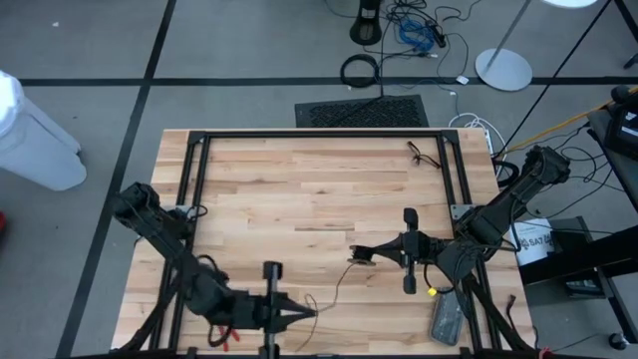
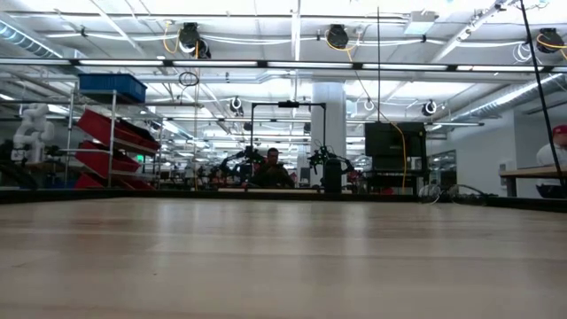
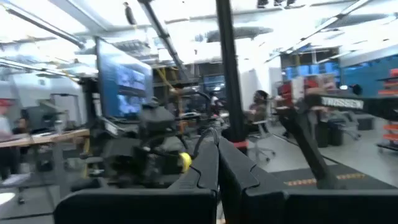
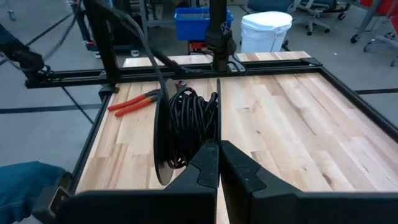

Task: Coil cords
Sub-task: Uncoil the black wire from the black spool

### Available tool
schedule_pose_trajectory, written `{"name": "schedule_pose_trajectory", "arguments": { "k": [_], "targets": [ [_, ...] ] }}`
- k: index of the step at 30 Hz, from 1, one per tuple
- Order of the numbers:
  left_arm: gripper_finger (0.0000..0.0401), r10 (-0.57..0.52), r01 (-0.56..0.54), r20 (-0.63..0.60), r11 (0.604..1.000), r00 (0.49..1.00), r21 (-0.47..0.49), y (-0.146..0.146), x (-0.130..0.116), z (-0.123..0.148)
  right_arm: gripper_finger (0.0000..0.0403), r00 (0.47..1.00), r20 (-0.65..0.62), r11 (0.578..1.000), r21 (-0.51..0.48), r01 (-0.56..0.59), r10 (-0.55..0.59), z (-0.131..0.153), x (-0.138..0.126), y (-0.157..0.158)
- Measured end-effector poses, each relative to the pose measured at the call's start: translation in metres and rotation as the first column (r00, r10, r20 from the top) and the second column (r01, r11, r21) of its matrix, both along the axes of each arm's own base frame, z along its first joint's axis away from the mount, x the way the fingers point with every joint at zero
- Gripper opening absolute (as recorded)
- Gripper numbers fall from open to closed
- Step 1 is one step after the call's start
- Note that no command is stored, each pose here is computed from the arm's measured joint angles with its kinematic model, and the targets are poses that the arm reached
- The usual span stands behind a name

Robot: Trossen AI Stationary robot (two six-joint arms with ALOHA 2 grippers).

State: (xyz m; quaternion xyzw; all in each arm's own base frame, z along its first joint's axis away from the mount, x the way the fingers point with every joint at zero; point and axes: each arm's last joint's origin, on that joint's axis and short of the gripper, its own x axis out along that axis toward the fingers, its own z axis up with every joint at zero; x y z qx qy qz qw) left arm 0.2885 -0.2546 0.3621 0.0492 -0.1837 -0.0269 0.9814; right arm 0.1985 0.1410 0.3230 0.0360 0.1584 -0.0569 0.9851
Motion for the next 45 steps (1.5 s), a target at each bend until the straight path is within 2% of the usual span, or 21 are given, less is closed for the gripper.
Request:
{"name": "schedule_pose_trajectory", "arguments": {
  "k": [5, 11, 15, 21, 25, 29, 34, 39, 45],
  "targets": [
    [0.0001, -0.128, 0.128, -0.001, 0.990, 0.992, -0.067, 0.008, 0.024, -0.016, 0.0000, 1.000, 0.018, 1.000, 0.007, 0.013, -0.013, 0.002, 0.000, 0.000],
    [0.0001, -0.165, 0.156, -0.041, 0.975, 0.985, -0.156, 0.020, 0.054, -0.042, 0.0000, 1.000, 0.019, 1.000, 0.008, 0.013, -0.013, 0.002, 0.000, 0.000],
    [0.0001, -0.250, 0.244, -0.008, 0.951, 0.968, -0.190, 0.022, 0.073, -0.054, 0.0000, 0.999, 0.025, 0.999, 0.000, 0.035, -0.035, 0.002, 0.000, -0.001],
    [0.0001, -0.363, 0.364, 0.034, 0.920, 0.931, -0.149, 0.002, 0.104, -0.058, 0.0000, 0.996, 0.038, 0.996, -0.019, 0.082, -0.081, 0.002, 0.000, -0.002],
    [0.0001, -0.429, 0.427, 0.009, 0.897, 0.903, -0.115, -0.015, 0.126, -0.068, 0.0000, 0.995, 0.041, 0.996, -0.021, 0.089, -0.088, 0.002, 0.000, -0.002],
    [0.0001, -0.454, 0.448, -0.088, 0.890, 0.887, -0.080, -0.023, 0.143, -0.079, 0.0000, 0.995, 0.045, 0.996, -0.019, 0.091, -0.090, 0.003, 0.000, -0.002],
    [0.0001, -0.418, 0.420, -0.302, 0.905, 0.857, -0.062, -0.016, 0.155, -0.099, 0.0000, 0.996, 0.051, 0.998, -0.012, 0.067, -0.066, 0.004, -0.005, 0.002],
    [0.0001, -0.360, 0.364, -0.496, 0.927, 0.790, -0.093, 0.000, 0.157, -0.105, 0.0000, 0.997, 0.074, 1.000, 0.022, 0.011, -0.012, 0.012, -0.015, 0.004],
    [0.0001, -0.302, 0.303, -0.612, 0.947, 0.731, -0.106, 0.011, 0.152, -0.104, 0.0000, 0.995, 0.096, 0.999, 0.044, -0.029, 0.025, 0.019, -0.027, 0.006]
  ]
}}
